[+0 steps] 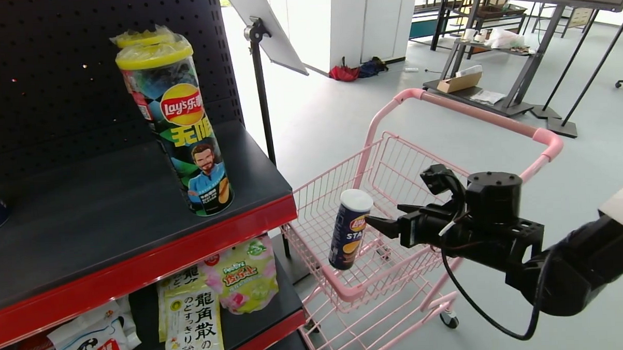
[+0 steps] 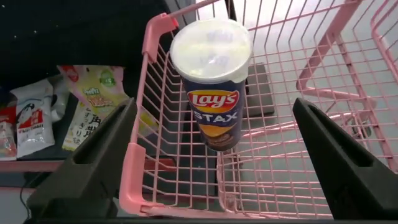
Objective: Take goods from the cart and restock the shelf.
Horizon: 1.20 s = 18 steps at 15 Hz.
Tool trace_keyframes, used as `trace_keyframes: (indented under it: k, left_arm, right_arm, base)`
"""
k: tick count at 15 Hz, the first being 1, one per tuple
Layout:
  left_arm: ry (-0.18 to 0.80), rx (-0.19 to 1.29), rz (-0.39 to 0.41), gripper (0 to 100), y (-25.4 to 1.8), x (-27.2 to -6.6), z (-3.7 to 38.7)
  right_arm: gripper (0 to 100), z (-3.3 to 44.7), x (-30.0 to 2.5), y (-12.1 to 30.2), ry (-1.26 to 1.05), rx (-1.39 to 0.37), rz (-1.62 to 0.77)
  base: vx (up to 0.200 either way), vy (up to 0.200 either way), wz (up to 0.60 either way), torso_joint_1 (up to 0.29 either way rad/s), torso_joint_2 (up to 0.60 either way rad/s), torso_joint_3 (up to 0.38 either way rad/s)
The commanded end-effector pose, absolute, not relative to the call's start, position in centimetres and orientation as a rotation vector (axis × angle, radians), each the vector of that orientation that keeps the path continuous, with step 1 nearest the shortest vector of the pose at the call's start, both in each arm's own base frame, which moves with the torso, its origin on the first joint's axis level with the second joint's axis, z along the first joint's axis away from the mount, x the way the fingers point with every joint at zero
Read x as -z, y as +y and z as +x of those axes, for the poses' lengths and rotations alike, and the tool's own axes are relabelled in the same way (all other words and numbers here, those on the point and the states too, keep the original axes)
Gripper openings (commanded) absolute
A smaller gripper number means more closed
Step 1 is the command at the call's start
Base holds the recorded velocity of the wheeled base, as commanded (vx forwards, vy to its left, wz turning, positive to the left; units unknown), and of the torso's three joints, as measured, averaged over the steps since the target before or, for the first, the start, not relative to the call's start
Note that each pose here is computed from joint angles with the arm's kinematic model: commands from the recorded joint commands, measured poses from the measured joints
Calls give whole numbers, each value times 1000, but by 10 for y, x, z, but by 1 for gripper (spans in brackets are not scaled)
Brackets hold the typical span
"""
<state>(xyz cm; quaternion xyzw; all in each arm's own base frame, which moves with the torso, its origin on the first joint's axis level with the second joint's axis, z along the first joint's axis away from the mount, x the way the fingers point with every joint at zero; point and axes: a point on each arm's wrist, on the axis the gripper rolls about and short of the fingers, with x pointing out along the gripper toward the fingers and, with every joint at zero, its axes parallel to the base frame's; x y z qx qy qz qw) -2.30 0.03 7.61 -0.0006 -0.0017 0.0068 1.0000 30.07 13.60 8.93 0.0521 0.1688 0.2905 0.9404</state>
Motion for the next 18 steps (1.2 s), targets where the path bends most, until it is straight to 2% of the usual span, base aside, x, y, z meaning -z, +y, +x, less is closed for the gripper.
trace_keyframes:
  k: [1, 8, 18]
  left_arm:
    - [-3, -14, -2, 100, 0, -76, -23]
    - [-3, -15, -2, 100, 0, -76, -23]
    - [-3, -15, -2, 100, 0, -76, -23]
  right_arm:
    - [100, 313, -67, 145, 395, -596, 98]
    - [100, 333, -41, 174, 415, -635, 87]
    - [100, 378, -10, 192, 376, -576, 88]
  base:
    - [0, 0, 0, 0, 0, 0]
    - [0, 0, 0, 0, 0, 0]
    - [0, 0, 0, 0, 0, 0]
